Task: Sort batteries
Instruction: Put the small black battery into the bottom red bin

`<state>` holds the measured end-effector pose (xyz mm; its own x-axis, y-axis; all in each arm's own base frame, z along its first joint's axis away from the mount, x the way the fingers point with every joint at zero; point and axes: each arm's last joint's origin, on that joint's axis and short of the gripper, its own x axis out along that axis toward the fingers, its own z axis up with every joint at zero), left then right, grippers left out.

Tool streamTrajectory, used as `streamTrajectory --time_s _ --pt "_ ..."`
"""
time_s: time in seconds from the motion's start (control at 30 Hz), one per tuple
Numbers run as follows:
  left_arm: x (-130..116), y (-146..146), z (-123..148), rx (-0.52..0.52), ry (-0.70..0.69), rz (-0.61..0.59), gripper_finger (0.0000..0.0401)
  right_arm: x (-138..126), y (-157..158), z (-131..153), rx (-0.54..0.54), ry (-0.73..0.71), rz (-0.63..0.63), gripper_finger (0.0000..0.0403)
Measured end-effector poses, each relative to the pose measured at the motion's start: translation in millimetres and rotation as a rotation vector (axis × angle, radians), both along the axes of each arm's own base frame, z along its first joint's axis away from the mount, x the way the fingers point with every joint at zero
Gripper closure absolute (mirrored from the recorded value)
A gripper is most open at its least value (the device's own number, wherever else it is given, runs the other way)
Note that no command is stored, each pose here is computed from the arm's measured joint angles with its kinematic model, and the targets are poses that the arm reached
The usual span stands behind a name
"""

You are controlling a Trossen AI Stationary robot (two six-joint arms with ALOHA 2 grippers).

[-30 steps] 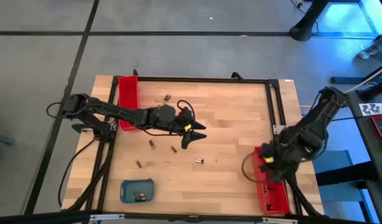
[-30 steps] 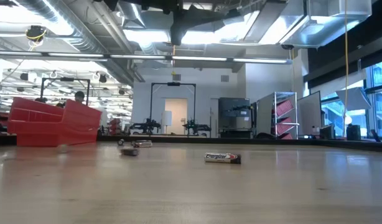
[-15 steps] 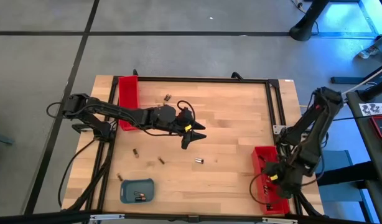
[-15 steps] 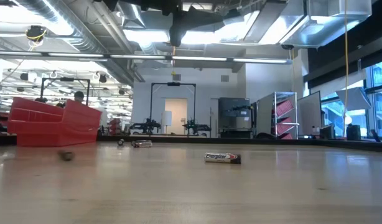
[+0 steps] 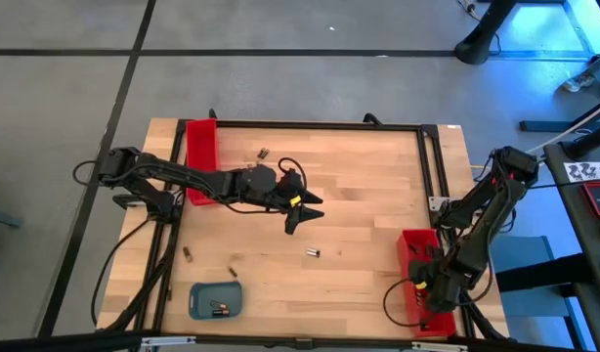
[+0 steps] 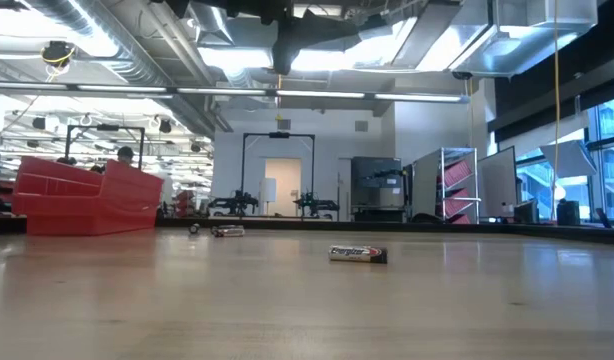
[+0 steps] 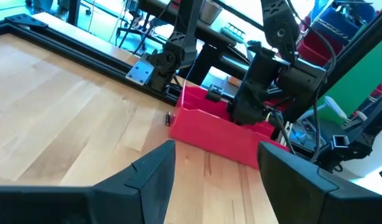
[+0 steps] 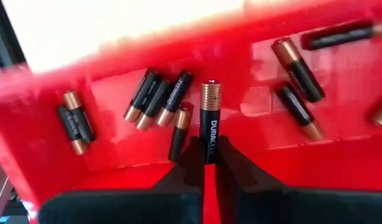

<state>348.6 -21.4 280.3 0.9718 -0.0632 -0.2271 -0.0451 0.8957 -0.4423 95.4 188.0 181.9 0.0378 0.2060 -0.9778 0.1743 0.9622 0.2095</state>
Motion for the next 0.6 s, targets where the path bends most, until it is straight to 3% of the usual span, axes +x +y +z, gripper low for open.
streamTrajectory --time_s 0.6 --pt "0 1 0 -0.001 -0.001 0.003 0.0185 6 -1 -17 -0.022 0.022 -0.023 0.0387"
